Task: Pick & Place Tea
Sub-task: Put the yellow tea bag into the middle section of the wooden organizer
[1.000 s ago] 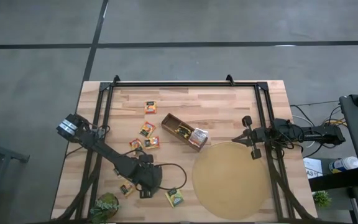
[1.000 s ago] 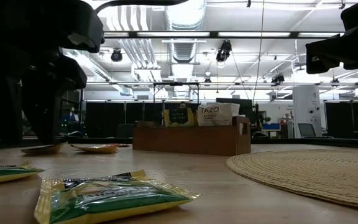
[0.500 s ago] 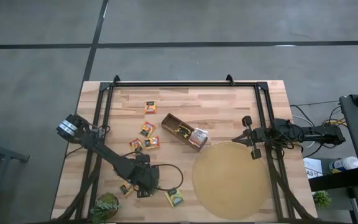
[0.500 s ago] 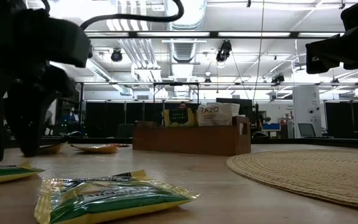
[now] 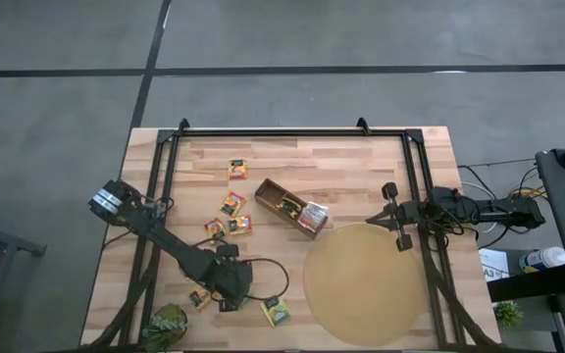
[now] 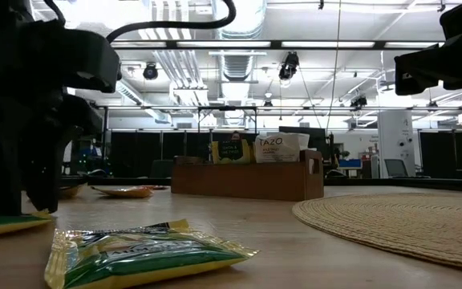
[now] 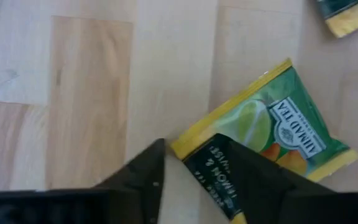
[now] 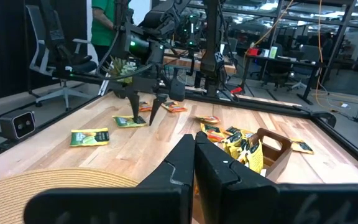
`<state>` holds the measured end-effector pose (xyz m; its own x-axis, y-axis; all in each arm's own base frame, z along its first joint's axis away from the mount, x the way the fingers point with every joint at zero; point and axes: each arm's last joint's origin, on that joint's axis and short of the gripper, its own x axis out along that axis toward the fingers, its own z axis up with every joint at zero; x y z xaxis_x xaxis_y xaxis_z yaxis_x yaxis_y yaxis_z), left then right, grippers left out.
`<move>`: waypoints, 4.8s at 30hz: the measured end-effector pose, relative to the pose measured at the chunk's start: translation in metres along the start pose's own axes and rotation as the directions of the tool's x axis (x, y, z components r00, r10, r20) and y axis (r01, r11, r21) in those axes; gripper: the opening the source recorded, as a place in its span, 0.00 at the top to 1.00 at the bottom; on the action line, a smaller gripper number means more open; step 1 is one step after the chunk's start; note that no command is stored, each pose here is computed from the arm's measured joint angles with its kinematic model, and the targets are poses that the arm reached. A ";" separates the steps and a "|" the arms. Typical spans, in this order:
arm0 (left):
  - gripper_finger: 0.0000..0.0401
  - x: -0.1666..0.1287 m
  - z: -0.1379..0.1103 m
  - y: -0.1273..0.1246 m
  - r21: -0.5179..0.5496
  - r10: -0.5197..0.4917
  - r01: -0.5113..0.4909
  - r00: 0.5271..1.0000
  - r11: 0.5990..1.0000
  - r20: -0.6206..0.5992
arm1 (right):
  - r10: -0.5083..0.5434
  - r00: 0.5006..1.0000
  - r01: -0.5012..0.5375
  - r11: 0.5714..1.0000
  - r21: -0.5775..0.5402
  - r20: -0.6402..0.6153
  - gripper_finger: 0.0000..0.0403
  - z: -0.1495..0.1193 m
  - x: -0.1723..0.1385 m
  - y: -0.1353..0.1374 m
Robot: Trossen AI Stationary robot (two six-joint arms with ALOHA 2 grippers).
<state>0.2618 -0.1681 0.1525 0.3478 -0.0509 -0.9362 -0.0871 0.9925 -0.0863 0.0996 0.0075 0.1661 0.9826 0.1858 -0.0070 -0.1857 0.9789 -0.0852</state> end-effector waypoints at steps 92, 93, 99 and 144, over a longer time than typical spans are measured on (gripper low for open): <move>1.00 -0.133 0.132 0.118 0.332 0.239 -0.281 0.958 0.901 0.160 | 0.000 1.000 0.000 1.000 0.000 0.000 0.98 0.000 0.000 0.000; 1.00 -0.135 0.133 0.122 0.330 0.244 -0.286 0.956 0.900 0.163 | 0.000 1.000 0.000 1.000 0.000 0.000 0.98 0.000 0.000 0.000; 1.00 -0.140 0.141 0.144 0.316 0.274 -0.317 0.946 0.894 0.173 | 0.000 1.000 0.000 1.000 0.000 0.000 0.98 0.000 0.000 0.000; 1.00 -0.120 0.180 0.195 0.560 0.263 -0.396 0.915 0.728 0.306 | 0.000 1.000 0.000 1.000 0.000 0.001 0.98 0.000 0.000 0.000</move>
<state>0.3716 0.0513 0.3093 0.5811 0.2483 -0.7750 0.3216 0.8047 0.4990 0.0996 0.0076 0.1661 0.9825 0.1861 -0.0063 -0.1860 0.9788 -0.0853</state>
